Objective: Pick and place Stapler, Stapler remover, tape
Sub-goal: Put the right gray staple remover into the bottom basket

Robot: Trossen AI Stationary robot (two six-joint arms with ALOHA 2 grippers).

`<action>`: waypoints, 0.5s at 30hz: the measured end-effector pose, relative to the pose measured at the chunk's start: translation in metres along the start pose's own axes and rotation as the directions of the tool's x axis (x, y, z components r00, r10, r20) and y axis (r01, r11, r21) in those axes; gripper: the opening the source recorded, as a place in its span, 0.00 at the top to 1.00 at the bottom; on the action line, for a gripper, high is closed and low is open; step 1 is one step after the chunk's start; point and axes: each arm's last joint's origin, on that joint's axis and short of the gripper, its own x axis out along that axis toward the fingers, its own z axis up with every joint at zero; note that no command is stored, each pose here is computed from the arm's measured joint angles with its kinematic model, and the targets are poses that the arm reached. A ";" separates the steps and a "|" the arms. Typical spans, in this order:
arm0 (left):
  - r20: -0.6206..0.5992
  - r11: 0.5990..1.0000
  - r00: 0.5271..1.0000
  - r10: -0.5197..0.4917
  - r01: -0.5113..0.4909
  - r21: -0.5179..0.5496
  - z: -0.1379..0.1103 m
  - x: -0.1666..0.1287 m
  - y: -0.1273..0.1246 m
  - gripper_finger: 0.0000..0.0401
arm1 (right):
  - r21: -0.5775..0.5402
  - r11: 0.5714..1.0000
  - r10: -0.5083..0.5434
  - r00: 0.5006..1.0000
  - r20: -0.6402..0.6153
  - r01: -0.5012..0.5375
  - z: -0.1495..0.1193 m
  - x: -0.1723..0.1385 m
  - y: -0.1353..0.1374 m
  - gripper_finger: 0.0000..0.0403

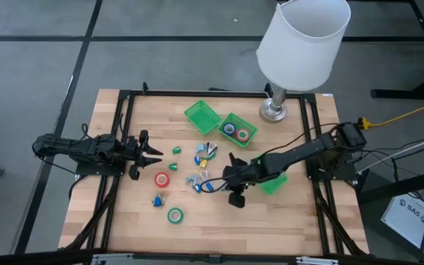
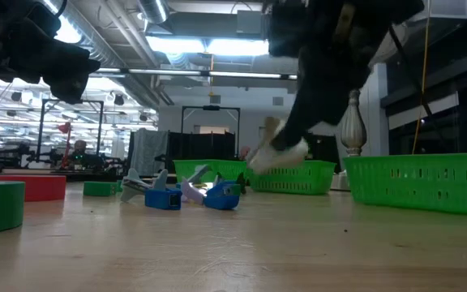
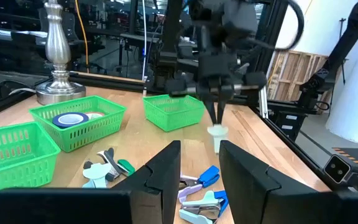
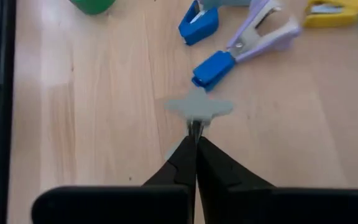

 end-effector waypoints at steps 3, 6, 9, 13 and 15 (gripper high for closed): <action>0.000 1.000 1.000 -0.001 0.001 0.000 0.000 0.000 0.000 0.73 | -0.017 1.000 -0.005 1.000 0.001 0.005 0.002 -0.020 -0.002 0.98; -0.001 1.000 1.000 0.000 0.000 0.000 0.000 0.000 0.000 0.73 | -0.030 0.999 -0.015 1.000 -0.003 0.015 0.003 -0.044 -0.007 0.99; 0.000 1.000 1.000 0.000 0.000 0.000 0.000 0.000 0.000 0.73 | -0.017 0.999 -0.029 1.000 0.005 0.029 0.000 -0.066 -0.014 0.99; -0.001 1.000 1.000 0.000 0.000 0.000 0.000 0.000 0.000 0.73 | 0.006 0.999 -0.051 0.998 0.040 0.051 -0.004 -0.094 -0.026 0.99; 0.000 1.000 1.000 0.000 0.000 0.000 0.000 0.000 0.000 0.73 | 0.020 0.999 -0.052 0.996 0.071 0.050 -0.008 -0.106 -0.034 0.99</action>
